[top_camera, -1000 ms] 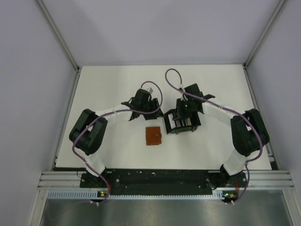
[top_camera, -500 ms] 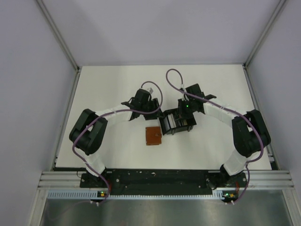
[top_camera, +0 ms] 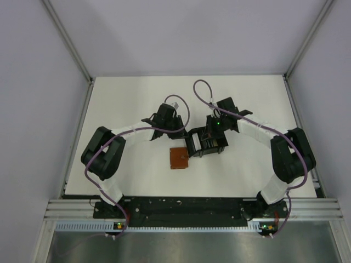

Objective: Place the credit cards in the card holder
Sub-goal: Pick up the credit card from the storage box.

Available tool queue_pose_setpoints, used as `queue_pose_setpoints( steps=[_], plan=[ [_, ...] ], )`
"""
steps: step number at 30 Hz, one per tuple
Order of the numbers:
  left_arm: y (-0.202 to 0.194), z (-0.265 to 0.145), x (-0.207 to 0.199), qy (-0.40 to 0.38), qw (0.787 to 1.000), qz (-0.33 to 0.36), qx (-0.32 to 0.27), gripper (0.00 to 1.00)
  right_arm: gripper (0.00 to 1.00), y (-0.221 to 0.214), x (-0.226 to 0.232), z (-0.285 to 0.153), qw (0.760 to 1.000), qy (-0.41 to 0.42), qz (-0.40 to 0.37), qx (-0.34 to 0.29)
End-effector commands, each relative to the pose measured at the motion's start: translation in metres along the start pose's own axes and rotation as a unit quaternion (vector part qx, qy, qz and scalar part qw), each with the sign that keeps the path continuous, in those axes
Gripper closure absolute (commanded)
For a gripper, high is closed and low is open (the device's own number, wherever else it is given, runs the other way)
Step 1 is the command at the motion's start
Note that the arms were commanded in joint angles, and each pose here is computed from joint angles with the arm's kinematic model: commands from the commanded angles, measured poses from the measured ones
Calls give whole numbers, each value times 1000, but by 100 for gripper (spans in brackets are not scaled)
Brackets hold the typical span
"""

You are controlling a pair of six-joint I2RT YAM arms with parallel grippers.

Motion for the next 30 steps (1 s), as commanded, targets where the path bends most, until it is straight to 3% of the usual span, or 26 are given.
queue_pose_setpoints(
  steps=[1, 3, 8, 12, 18, 30],
  plan=[
    [3, 2, -3, -11, 1000, 3, -7, 76, 100, 23, 18, -20, 998, 35, -20, -49],
    [3, 2, -3, -11, 1000, 3, -7, 75, 100, 25, 21, -21, 998, 38, -23, -53],
    [4, 1, -3, -11, 1000, 3, -9, 61, 100, 25, 24, -19, 997, 44, -22, -52],
    [4, -1, -3, -7, 1000, 4, -12, 55, 100, 25, 25, -18, 997, 45, -22, -51],
    [6, -4, 0, 6, 1000, 5, -21, 54, 100, 31, 32, -29, 996, 50, -29, -68],
    [21, -24, 12, 51, 995, -18, -81, 53, 100, 23, 31, -16, 997, 66, -22, -43]
  ],
)
Point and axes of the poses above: each gripper's point midway between its finger pads, its own z axis out along the fingers, its own x axis along the line the jaws close on, y = z × x, the point moved 6 cm from there along -z, back along the fingers, and after that the axes turned 15 degrees about -z, right-handed, at the moved point
